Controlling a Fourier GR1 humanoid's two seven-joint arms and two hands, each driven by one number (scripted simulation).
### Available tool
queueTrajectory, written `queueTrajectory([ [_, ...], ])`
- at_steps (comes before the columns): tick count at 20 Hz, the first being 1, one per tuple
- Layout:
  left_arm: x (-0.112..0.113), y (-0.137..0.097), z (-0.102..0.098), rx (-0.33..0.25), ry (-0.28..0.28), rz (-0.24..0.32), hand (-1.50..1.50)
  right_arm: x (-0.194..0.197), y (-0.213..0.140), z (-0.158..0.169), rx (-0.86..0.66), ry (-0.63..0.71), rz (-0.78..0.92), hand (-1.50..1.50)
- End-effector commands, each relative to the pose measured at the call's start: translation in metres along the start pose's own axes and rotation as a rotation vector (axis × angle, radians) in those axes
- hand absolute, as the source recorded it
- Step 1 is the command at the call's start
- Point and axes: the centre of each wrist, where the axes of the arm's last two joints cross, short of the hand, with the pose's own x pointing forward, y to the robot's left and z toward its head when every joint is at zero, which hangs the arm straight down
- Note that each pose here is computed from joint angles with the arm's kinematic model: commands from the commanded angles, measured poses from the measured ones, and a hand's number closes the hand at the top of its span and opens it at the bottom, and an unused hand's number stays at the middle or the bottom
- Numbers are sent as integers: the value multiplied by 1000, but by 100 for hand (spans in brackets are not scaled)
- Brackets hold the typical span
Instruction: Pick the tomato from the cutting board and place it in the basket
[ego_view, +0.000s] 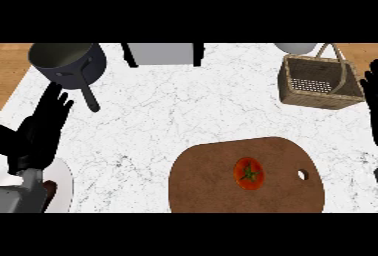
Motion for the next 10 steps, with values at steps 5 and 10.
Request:
queueTrajectory([
  [5,34,-3,-6,-165,-264,-344,0,58,129,46,264,-304,-175,150],
  [10,29,-10,-10,-239,-285,-389,0,81,211,93,217,-360,-449,150],
])
